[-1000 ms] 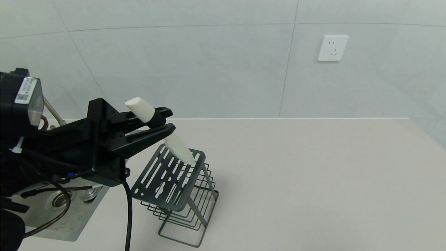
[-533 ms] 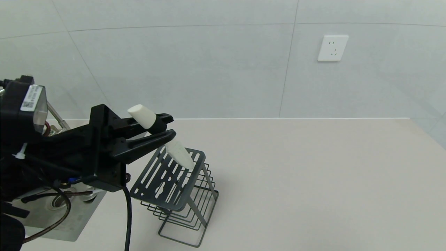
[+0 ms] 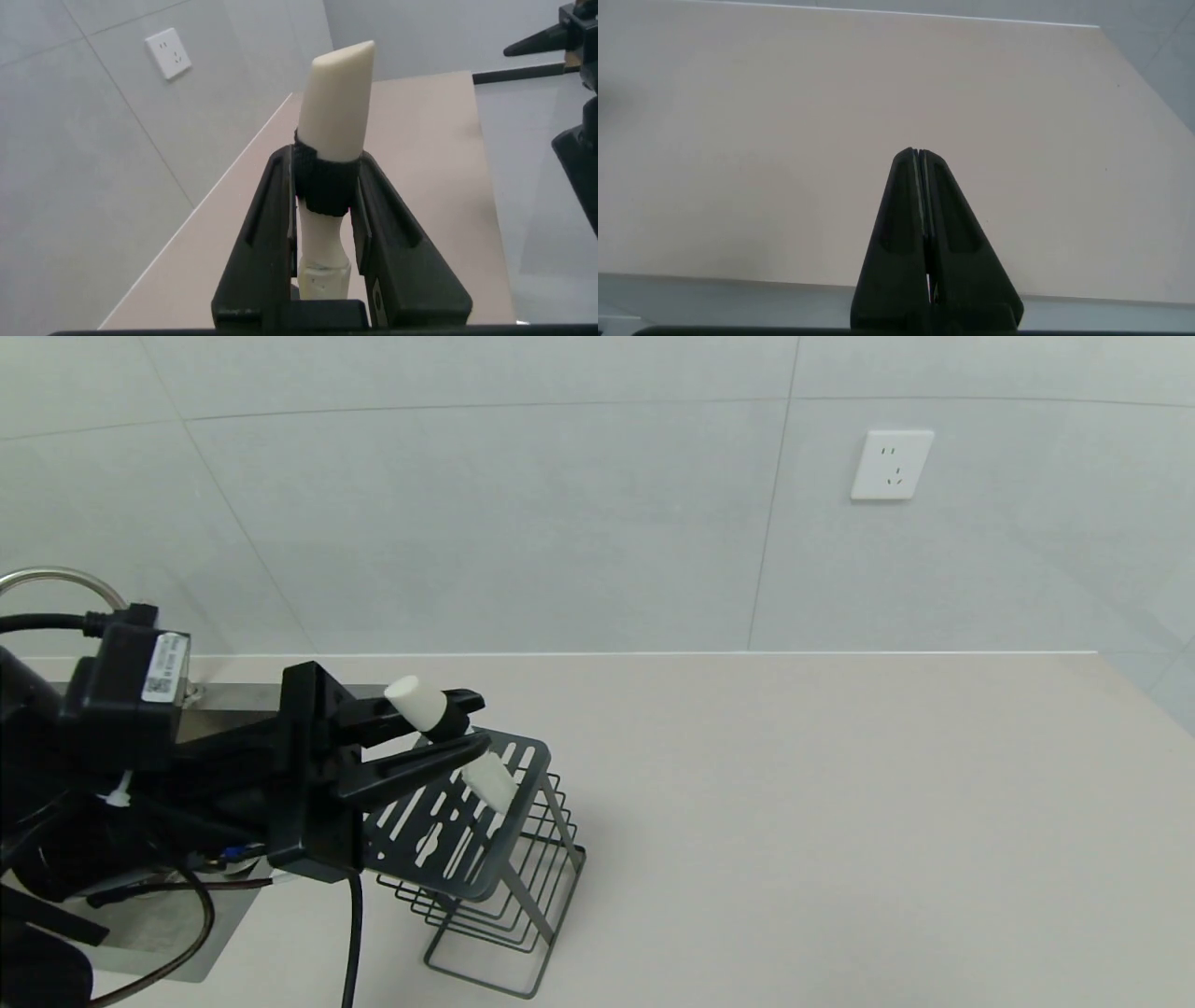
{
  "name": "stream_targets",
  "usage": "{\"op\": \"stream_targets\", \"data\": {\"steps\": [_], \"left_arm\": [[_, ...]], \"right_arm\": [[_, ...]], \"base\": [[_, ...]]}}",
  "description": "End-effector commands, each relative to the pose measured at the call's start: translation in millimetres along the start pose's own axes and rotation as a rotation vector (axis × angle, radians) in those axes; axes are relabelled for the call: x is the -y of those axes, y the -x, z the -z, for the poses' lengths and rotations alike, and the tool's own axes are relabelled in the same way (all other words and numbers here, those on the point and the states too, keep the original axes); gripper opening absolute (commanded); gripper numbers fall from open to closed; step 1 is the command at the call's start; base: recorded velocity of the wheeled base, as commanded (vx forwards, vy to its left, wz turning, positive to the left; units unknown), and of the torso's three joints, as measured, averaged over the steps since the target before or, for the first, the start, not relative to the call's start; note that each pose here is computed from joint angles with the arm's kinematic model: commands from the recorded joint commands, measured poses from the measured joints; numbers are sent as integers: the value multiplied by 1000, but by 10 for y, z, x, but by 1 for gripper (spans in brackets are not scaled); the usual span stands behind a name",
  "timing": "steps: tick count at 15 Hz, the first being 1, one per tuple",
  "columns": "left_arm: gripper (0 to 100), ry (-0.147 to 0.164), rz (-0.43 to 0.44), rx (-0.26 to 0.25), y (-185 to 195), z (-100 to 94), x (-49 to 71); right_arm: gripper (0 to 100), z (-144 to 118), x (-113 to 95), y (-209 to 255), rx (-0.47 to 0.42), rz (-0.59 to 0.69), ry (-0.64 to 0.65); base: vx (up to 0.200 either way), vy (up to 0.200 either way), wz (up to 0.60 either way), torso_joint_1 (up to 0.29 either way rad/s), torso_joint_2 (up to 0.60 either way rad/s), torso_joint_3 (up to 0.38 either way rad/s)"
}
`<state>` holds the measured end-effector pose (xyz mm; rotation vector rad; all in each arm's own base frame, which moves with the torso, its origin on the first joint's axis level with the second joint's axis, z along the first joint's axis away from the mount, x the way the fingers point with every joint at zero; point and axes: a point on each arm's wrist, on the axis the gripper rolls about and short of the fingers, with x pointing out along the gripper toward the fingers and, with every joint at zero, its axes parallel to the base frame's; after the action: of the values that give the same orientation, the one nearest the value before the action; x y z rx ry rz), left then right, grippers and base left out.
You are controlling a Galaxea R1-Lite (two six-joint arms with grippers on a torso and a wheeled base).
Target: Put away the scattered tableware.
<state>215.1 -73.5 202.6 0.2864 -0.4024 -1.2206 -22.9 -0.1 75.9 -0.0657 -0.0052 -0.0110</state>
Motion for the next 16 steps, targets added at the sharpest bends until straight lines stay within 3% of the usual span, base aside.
{"op": "stream_targets", "data": {"steps": [1, 5, 9, 16], "left_arm": [[0, 24, 6, -26, -23, 139, -8], [0, 49, 10, -52, -15, 248, 27], [0, 22, -2, -87, -44, 410, 7], [0, 39, -1, -104, -53, 498, 3]], "right_arm": [[0, -1, 0, -1, -1, 0, 0], [0, -1, 0, -1, -1, 1, 0], [0, -1, 0, -1, -1, 0, 0], [0, -1, 0, -1, -1, 1, 0]], "base": [[0, 0, 0, 0, 0, 0], [0, 0, 0, 0, 0, 0], [0, 0, 0, 0, 0, 0], [0, 0, 0, 0, 0, 0]]}}
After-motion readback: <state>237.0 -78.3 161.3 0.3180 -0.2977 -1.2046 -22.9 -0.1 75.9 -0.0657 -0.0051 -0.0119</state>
